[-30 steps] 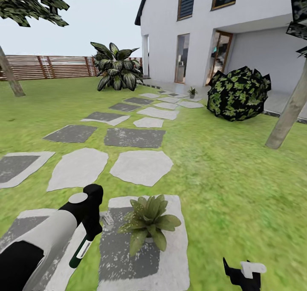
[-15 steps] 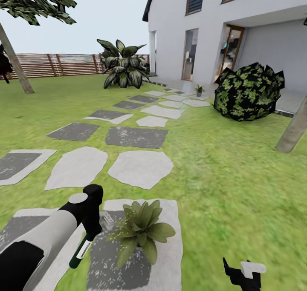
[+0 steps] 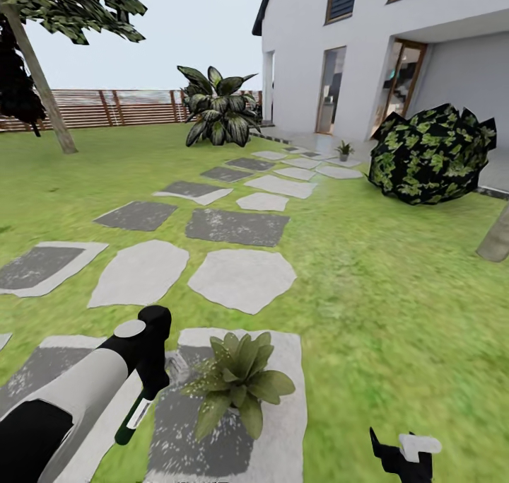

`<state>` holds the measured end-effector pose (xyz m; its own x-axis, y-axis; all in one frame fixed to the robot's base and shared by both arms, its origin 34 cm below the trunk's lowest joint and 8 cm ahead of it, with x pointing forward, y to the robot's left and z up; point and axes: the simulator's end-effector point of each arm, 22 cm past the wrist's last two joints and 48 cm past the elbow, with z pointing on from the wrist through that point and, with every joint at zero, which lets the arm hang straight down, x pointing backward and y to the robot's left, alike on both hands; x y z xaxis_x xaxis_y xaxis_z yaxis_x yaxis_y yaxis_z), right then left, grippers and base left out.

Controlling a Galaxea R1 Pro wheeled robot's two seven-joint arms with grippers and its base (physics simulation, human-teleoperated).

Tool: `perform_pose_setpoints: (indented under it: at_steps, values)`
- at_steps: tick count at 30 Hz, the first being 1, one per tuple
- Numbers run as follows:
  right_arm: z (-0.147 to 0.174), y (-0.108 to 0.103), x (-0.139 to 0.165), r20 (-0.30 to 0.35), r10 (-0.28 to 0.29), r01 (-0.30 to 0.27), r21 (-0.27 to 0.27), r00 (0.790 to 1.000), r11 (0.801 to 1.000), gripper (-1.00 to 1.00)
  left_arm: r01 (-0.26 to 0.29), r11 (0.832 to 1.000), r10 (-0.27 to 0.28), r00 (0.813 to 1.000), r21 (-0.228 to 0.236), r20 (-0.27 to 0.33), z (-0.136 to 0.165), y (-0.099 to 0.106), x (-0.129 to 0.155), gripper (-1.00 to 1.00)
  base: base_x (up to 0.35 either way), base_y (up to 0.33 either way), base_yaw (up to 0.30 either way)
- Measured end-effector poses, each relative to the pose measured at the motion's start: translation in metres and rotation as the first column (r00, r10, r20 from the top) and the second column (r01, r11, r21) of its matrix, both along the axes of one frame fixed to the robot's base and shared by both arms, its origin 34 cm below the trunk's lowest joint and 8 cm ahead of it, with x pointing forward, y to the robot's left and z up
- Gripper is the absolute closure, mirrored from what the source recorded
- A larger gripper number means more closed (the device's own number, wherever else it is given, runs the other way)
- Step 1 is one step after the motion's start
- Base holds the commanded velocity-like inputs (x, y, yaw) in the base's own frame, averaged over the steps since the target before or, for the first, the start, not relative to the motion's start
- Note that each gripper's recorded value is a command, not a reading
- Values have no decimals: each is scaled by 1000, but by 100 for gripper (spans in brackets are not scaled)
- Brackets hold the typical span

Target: Pick up the pesticide atomizer in the garden and spray insectifuge to fully cover both potted plants in the garden.

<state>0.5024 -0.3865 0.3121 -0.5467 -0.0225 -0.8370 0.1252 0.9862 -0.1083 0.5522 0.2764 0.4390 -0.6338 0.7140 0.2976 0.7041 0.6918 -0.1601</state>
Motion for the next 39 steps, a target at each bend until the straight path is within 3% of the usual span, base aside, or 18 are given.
perform_pose_setpoints:
  at_steps: [7,20,33,39]
  values:
    - [0,0,0,0,0,0,0,1000,1000,-100,-1,1000,1,1000,1,-2,0,1,-1,100,0,-57,273]
    - [0,0,0,-1,0,0,0,1000,1000,-100,0,1000,0,1000,1,-2,-1,1,-1,100,0,-264,41]
    - [0,0,0,-1,0,0,1,1000,1000,-100,1,1000,-1,1000,2,-1,0,0,0,100,5,-273,254]
    - [0,0,-1,-1,0,0,1,1000,1000,-100,1,1000,-1,1000,5,-1,0,2,0,100,28,-51,64]
